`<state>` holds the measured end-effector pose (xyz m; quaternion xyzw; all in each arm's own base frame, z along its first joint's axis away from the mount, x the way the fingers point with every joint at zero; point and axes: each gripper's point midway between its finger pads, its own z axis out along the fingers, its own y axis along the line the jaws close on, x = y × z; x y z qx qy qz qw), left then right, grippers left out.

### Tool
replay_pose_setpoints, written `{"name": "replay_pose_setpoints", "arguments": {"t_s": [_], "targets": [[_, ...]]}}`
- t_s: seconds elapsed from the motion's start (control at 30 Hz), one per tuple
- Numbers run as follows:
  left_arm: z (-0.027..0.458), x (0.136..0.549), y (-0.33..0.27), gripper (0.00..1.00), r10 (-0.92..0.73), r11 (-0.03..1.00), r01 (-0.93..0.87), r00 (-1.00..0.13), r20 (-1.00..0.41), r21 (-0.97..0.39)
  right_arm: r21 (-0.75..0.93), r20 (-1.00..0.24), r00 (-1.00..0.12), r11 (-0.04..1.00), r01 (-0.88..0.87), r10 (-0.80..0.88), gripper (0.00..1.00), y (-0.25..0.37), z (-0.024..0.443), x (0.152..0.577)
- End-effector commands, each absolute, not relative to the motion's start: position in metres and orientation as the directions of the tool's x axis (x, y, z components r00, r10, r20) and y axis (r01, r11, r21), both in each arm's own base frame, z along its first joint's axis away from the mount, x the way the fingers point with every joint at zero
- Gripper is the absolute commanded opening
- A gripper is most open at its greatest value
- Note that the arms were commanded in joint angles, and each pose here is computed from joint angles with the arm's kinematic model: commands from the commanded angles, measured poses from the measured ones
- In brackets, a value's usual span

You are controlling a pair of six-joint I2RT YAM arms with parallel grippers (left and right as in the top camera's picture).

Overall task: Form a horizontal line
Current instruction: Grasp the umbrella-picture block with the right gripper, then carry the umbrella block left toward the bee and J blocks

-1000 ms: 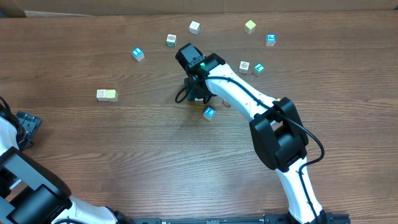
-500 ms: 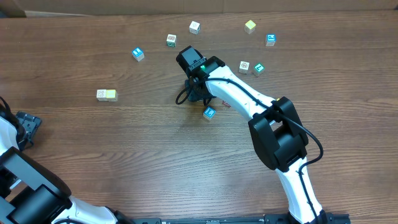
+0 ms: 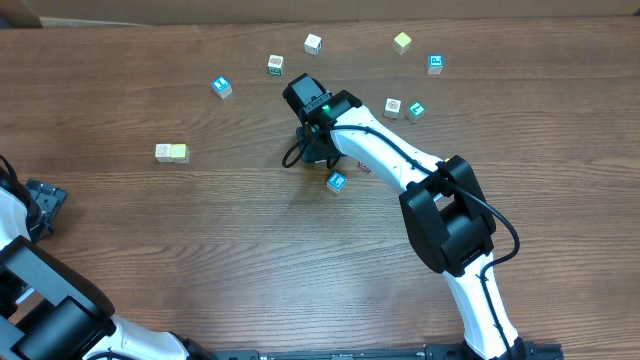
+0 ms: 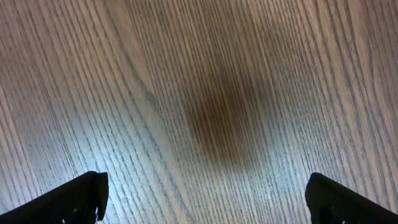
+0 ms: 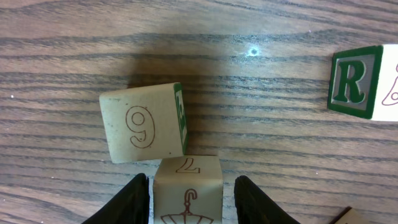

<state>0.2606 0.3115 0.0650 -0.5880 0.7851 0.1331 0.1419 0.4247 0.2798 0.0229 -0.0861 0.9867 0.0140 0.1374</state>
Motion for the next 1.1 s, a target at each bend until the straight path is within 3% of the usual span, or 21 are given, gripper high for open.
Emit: {"name": "replay_pose_setpoints", "arguments": {"t_s": [0.0, 0.27, 0.63, 0.87, 1.07], "targets": [[0.059, 0.255, 0.313, 0.99, -0.887, 0.268, -0.961, -0.275, -0.371, 0.07, -0.006, -0.268, -0.951, 0.987, -0.162, -0.158, 0.42, 0.275, 0.018, 0.426], [0.059, 0.255, 0.313, 1.0, -0.887, 0.268, -0.961, -0.275, -0.371, 0.07, -0.006, -0.268, -0.95, 0.987, -0.161, -0.157, 0.38, 0.274, 0.018, 0.426], [0.059, 0.255, 0.313, 1.0, -0.887, 0.268, -0.961, -0.275, -0.371, 0.07, -0.019, -0.257, -0.958, 0.991, -0.129, -0.13, 0.23, 0.272, 0.025, 0.423], [0.059, 0.255, 0.313, 0.99, -0.887, 0.268, -0.961, -0.275, -0.372, 0.07, 0.013, -0.303, -0.945, 0.991, -0.136, -0.125, 0.21, 0.285, 0.084, 0.435], [0.059, 0.255, 0.313, 0.99, -0.887, 0.268, -0.961, -0.275, -0.372, 0.07, 0.17, -0.434, -0.893, 0.962, -0.212, -0.12, 0.21, 0.339, 0.154, 0.442]]}}
